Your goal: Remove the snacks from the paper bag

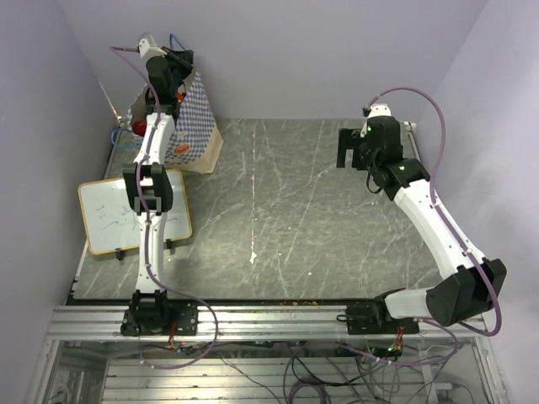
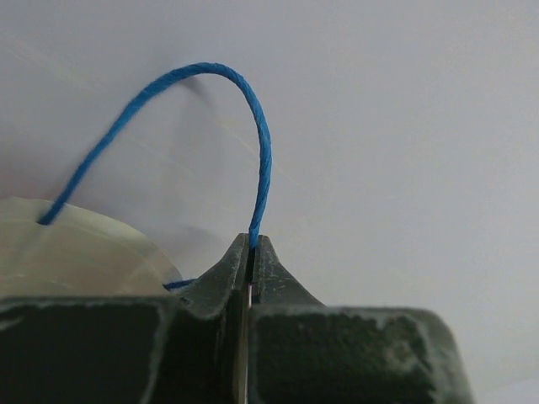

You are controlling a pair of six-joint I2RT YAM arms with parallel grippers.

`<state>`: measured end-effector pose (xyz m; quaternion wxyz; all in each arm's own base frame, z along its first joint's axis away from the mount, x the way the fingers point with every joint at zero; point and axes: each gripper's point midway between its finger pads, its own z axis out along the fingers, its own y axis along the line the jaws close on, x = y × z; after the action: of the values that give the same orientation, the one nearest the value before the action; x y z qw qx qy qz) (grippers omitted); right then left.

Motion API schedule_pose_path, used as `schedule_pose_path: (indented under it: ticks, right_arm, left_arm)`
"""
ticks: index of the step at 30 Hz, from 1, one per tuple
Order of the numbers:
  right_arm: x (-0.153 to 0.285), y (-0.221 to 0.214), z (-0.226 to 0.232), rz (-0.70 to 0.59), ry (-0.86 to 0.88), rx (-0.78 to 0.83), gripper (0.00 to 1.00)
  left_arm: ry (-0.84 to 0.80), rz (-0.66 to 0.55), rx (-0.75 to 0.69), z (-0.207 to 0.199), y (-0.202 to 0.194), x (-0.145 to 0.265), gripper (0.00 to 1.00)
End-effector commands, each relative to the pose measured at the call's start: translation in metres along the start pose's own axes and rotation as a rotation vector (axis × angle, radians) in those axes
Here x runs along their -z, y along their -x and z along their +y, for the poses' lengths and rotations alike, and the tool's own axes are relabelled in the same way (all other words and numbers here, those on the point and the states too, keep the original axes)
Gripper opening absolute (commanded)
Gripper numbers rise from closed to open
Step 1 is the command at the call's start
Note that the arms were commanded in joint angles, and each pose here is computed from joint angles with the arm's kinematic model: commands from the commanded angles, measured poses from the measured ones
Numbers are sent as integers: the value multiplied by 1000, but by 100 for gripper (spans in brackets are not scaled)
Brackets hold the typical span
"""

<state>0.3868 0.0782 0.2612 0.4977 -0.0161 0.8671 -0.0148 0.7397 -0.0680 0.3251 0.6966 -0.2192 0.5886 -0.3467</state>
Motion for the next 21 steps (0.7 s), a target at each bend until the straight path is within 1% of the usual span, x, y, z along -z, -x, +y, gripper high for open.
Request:
schedule_pose_path:
  ticks: [1, 4, 8, 14, 19, 21]
  right_arm:
    - [5, 14, 2, -49, 23, -36, 100]
    - [7, 13, 3, -49, 34, -47, 100]
    - [12, 10, 2, -46, 37, -54, 100]
    - [18, 7, 3, -50, 49, -78, 100]
    - [19, 1, 5, -38, 58, -91, 100]
    - [20, 3, 0, -36, 30, -107, 100]
  left_arm:
    - [-138, 53, -16, -75, 7, 15, 7]
    - [-184, 85, -14, -101, 0, 26, 7]
    - [-241, 159, 8, -134, -26, 38, 7]
    - [-350, 264, 62, -204, -68, 69, 7]
    - [-434, 409, 107, -257, -114, 109, 7]
    - [-451, 459, 112, -277, -130, 128, 7]
